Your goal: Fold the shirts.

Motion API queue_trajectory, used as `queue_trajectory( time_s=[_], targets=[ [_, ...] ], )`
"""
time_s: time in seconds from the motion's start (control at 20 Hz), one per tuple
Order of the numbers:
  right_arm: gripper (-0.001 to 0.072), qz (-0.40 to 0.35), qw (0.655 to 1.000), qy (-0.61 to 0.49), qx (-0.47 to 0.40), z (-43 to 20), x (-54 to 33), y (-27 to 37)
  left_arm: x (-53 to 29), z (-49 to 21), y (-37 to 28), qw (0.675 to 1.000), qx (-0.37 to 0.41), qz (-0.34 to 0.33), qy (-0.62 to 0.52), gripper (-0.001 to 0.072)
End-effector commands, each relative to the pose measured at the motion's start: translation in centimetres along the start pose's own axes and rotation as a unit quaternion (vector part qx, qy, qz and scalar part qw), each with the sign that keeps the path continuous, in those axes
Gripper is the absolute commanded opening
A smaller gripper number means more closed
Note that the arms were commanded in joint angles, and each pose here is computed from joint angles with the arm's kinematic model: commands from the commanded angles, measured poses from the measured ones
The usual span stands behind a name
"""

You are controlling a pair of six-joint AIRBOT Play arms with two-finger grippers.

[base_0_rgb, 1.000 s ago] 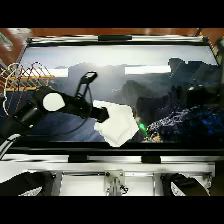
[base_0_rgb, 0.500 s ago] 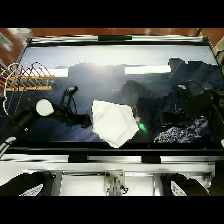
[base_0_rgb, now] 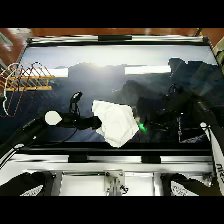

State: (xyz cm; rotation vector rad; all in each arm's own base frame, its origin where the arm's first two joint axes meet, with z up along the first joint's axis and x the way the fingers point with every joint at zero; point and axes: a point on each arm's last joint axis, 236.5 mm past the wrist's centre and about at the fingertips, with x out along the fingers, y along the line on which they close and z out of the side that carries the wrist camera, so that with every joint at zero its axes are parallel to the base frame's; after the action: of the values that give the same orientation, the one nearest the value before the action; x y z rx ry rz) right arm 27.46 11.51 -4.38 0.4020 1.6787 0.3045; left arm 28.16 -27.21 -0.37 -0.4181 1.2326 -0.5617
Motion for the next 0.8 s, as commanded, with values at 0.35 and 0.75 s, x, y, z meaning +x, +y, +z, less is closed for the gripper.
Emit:
queue_trajectory(
  time_s=[0.35, 0.75],
  targets=[
    [0.0614, 0.007, 1.000, 0.016, -0.017, 0.8, 3.1, 1.0, -5.3, 1.2, -2.0, 0.999, 0.038, -0.024, 0.009, 0.0648],
    [0.0614, 0.006, 1.000, 0.016, -0.017, 0.7, 3.1, 0.9, 0.8, -4.2, -1.1, 0.989, 0.040, -0.023, 0.142, 0.0648]
  ],
)
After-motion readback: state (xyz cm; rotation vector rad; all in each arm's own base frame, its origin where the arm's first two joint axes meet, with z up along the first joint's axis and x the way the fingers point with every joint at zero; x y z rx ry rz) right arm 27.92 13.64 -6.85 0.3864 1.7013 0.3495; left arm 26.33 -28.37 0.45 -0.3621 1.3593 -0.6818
